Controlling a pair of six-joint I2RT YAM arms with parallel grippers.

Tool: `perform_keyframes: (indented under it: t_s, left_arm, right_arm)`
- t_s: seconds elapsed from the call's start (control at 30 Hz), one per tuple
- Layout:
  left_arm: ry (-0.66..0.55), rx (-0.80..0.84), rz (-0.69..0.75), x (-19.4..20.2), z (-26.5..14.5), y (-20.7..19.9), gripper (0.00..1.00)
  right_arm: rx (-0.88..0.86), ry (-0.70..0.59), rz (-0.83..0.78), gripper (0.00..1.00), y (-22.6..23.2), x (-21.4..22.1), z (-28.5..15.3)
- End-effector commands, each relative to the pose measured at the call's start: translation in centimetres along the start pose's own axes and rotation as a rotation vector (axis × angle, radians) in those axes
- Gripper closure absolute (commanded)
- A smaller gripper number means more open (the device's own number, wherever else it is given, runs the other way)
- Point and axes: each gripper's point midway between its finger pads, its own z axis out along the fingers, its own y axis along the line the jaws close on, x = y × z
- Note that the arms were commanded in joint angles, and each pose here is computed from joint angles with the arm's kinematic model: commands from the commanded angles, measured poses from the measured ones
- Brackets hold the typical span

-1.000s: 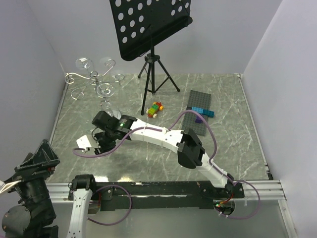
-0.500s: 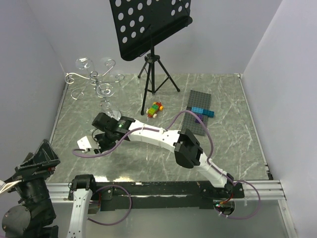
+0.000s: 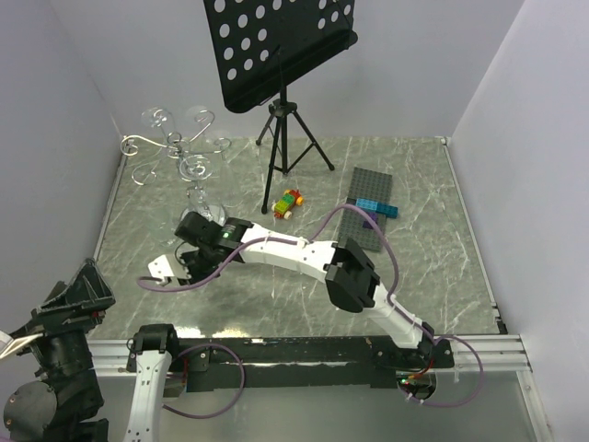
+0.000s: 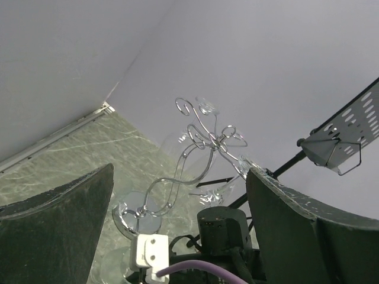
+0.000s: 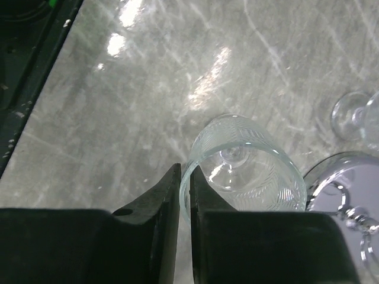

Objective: Place the wine glass upside down on the wine glass rack
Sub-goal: Pick up the wine glass at the center of the board.

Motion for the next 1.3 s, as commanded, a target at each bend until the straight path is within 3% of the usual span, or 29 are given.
perform_keyframes:
  t_s: [0.0, 0.23, 0.43, 0.7, 0.83, 1.27]
  left_arm:
    - [0.007, 0.061, 0.009, -0.4, 0.2, -1.6, 0.03]
    - [0.136, 0.222, -0.064, 1.9, 0.6, -4.5, 0.03]
    - [0.294, 0.367, -0.129, 5.0, 1.0, -7.4, 0.03]
    - [0.699, 0.669, -0.186, 11.7, 0.2, -13.4, 0.04]
    - [0.736, 0.78, -0.235, 11.6, 0.3, -15.5, 0.03]
    - [0.763, 0.841, -0.284, 10.2, 3.3, -19.3, 0.03]
  right_arm:
    - [-0.022, -0.072, 0.047, 0.99, 2.0, -2.3, -4.6]
    - [-0.078, -0.169, 0.124, 1.0, 6.6, -3.1, -11.0]
    - [-0.086, -0.223, 0.18, 1.0, 10.3, -1.3, -16.3]
    - [0.053, -0.332, 0.266, 1.0, 10.4, 1.6, -25.2]
    - [0.148, -0.39, 0.319, 1.0, 9.7, 3.5, -28.9]
    - [0.348, -0.525, 0.412, 1.0, 8.3, 6.9, -35.9]
